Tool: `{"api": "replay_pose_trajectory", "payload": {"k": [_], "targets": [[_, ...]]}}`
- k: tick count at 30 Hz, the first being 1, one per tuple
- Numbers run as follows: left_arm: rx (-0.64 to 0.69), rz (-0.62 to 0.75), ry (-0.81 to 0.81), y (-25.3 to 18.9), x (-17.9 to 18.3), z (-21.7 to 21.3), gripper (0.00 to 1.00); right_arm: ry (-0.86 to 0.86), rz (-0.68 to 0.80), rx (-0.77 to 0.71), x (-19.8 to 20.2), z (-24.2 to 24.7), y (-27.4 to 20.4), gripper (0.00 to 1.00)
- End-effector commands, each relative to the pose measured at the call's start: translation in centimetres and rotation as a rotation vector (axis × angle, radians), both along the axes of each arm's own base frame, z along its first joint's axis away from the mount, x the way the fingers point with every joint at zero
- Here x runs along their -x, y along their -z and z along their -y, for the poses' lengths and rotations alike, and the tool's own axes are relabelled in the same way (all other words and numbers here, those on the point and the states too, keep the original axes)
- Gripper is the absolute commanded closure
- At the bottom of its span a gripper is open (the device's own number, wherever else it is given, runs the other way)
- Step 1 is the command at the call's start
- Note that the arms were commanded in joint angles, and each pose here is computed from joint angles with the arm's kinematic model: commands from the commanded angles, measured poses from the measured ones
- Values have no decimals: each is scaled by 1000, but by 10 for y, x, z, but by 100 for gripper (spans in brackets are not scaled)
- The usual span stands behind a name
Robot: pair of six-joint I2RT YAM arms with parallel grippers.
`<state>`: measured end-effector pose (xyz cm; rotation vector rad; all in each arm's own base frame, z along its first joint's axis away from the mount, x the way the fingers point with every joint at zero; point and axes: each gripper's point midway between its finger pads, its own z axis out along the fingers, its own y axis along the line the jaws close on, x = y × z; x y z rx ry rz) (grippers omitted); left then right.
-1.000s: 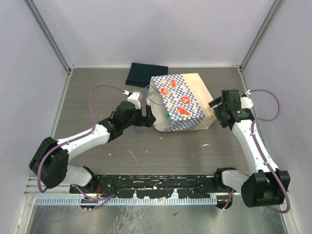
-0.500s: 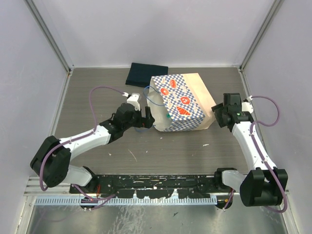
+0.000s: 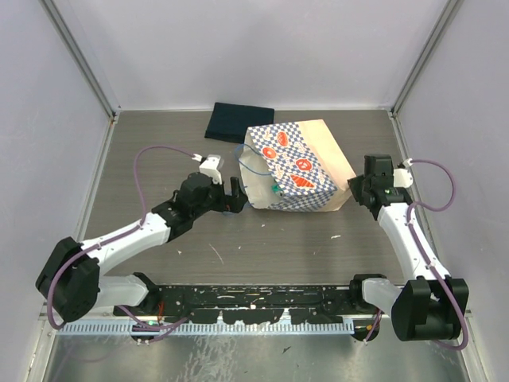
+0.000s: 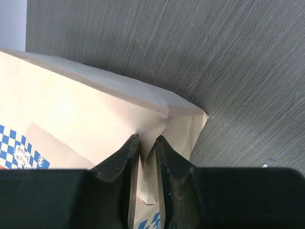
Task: Take the snacks out of the paper bag
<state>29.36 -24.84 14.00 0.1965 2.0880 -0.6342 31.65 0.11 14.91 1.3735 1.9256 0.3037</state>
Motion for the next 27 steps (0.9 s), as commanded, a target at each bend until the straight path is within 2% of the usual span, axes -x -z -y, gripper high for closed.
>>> {"api": "replay_pose_trajectory", "payload": {"k": [1,14,21,27], "targets": [[40,38,15,-15,-3,7,2,53,80,57,-17,15,-22,79],[110,-10,118,-8,-30,61,2,129,134,191,-51,41,-51,82],[169,-8,153,-7,-48,88,2,126,191,273,-63,51,-90,81],[184,-59,153,25,-79,120,2,153,216,339,-59,62,-108,80]]}}
